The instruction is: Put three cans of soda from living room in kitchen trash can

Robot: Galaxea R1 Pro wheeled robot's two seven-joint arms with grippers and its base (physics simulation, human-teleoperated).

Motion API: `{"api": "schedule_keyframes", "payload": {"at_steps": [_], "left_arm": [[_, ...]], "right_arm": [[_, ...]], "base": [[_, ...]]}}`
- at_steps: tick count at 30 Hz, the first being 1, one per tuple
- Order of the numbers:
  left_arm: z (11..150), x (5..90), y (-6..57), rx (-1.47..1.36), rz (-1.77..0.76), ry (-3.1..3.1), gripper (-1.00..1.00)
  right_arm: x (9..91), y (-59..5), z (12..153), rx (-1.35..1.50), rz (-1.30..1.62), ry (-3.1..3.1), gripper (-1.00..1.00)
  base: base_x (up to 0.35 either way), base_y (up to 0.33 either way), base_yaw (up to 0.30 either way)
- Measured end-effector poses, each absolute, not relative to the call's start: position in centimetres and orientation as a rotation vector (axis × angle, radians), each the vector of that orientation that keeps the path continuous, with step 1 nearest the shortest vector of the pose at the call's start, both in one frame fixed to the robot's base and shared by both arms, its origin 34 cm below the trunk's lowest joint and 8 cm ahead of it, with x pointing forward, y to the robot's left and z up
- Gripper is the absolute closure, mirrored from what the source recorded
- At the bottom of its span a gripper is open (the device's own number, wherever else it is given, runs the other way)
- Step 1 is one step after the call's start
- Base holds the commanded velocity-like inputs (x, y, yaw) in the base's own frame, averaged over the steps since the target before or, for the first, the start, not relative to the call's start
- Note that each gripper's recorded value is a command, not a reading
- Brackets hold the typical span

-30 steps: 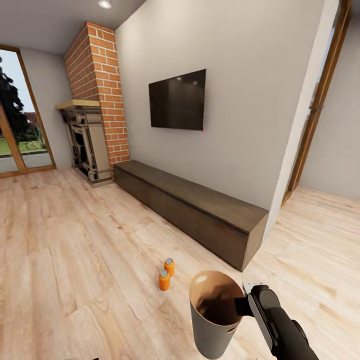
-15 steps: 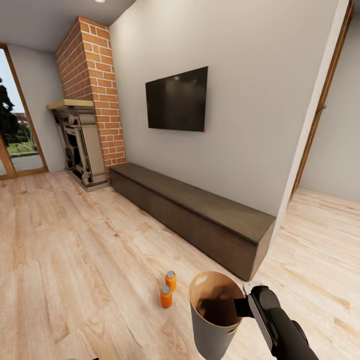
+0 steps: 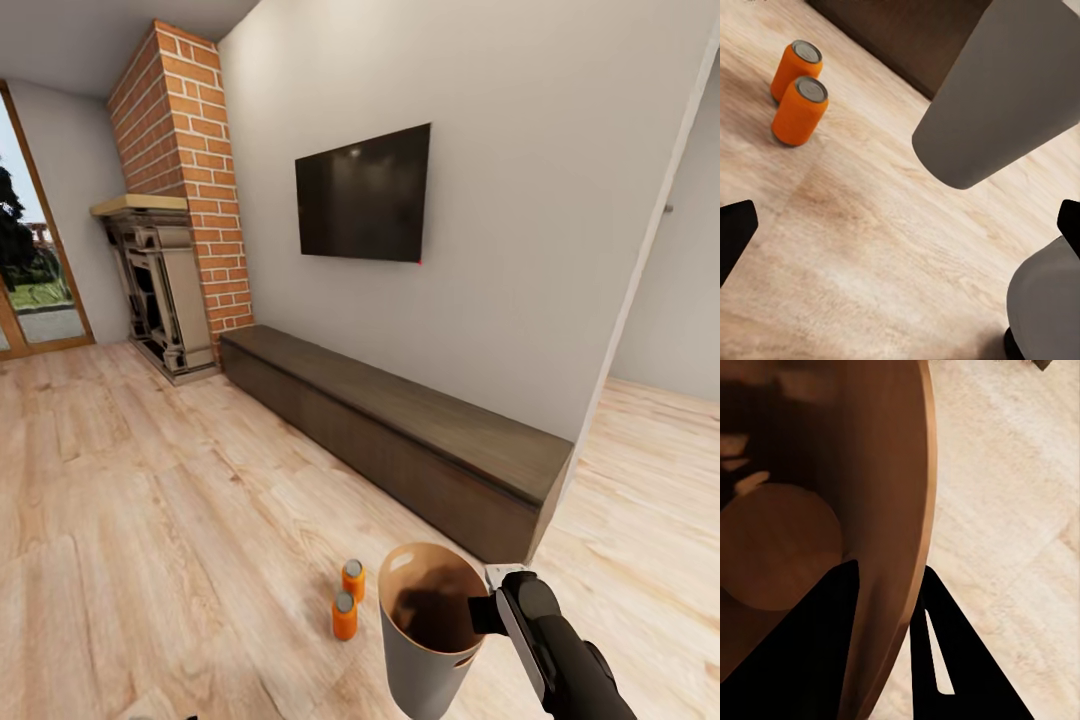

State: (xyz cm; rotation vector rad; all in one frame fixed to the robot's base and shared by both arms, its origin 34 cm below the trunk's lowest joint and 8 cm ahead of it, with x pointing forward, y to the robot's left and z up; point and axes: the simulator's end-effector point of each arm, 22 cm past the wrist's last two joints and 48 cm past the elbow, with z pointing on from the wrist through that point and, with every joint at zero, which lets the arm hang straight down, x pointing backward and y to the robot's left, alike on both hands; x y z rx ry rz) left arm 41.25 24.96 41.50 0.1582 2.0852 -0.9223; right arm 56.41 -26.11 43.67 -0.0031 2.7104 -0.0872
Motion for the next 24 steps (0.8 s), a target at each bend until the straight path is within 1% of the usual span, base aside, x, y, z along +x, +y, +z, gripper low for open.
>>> {"api": "schedule_keyframes", "payload": {"at_steps": [4, 9, 13, 21, 24], "left_arm": [[41.47, 41.25, 24.96, 0.158, -0.923, 2.086, -1.0], [41.43, 41.21, 24.96, 0.157, -0.923, 2.087, -1.0], [41.47, 41.25, 24.96, 0.158, -0.923, 2.086, -1.0], [41.56, 41.3, 24.96, 0.158, -0.921, 2.083, -1.0], [41.56, 41.29, 24.97, 0.158, -0.921, 2.083, -1.0]], "right_arm": [[56.4, -26.06, 43.62, -0.002, -0.084, 2.711, 1.0], [56.38, -26.12, 43.57, -0.003, -0.088, 2.712, 1.0], [56.4, -25.95, 43.61, 0.0, -0.077, 2.711, 1.0], [56.46, -26.04, 43.82, -0.002, -0.083, 2.707, 1.0], [56.45, -26.29, 43.86, -0.008, -0.1, 2.706, 1.0]], "base": [[0.153, 0.004, 0.0], [0.051, 0.001, -0.011], [0.009, 0.0, -0.159], [0.002, 0.0, -0.218], [0.0, 0.0, -0.063]]}}
